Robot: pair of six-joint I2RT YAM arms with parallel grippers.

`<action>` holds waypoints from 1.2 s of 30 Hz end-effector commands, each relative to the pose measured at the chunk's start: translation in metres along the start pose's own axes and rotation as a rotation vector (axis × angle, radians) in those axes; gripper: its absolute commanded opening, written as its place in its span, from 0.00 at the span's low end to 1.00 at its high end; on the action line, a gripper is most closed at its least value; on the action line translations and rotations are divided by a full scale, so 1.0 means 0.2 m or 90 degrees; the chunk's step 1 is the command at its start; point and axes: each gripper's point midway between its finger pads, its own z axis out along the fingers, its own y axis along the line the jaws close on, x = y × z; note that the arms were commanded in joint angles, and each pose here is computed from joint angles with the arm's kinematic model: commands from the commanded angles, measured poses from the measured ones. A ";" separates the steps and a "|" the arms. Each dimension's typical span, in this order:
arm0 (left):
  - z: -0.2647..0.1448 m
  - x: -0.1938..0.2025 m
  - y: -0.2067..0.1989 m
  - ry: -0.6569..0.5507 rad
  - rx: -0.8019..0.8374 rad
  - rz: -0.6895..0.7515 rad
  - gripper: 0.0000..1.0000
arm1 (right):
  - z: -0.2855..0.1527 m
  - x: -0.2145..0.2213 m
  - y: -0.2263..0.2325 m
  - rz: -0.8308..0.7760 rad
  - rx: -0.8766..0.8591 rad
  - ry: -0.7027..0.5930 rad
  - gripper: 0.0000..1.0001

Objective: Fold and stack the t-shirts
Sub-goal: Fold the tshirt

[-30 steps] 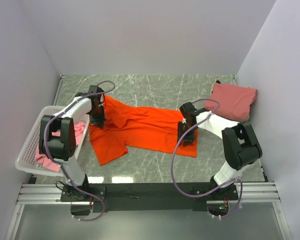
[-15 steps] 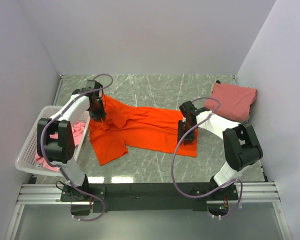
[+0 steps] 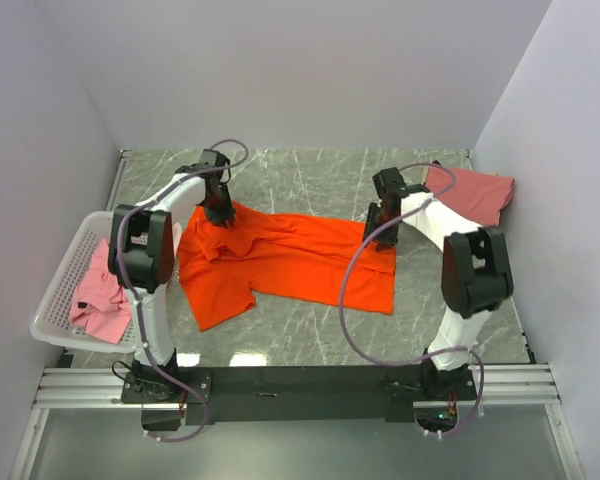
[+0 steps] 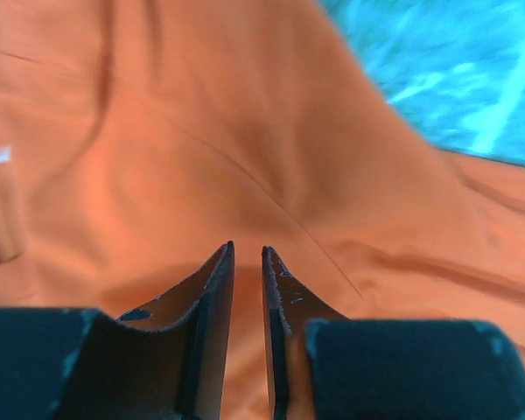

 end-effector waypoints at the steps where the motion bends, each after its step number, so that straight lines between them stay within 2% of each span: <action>1: 0.05 -0.04 -0.03 -0.007 0.004 -0.013 0.25 | 0.09 -0.10 -0.03 0.001 0.035 -0.007 0.44; 6: 0.15 0.01 0.06 0.005 -0.035 -0.016 0.24 | 0.18 -0.15 -0.10 0.018 0.080 -0.009 0.44; 13: 0.18 0.03 0.24 0.006 -0.070 -0.050 0.22 | 0.28 -0.11 -0.26 0.039 0.141 0.026 0.43; 22: 0.15 0.06 0.25 0.003 -0.064 -0.078 0.21 | 0.26 -0.19 -0.36 0.063 0.163 0.033 0.42; 25: 0.10 0.00 0.20 -0.014 -0.034 -0.082 0.24 | 0.23 -0.21 -0.33 0.061 0.142 0.027 0.42; 29: -0.03 -0.21 0.08 -0.070 0.007 -0.083 0.36 | 0.15 -0.29 -0.25 0.061 0.106 0.000 0.42; 31: -0.09 -0.34 0.02 -0.103 0.025 -0.084 0.38 | 0.12 -0.33 -0.22 0.059 0.096 -0.011 0.42; 36: 0.00 -0.47 0.02 -0.116 -0.002 -0.086 0.39 | 0.07 -0.41 -0.16 0.055 0.075 -0.023 0.42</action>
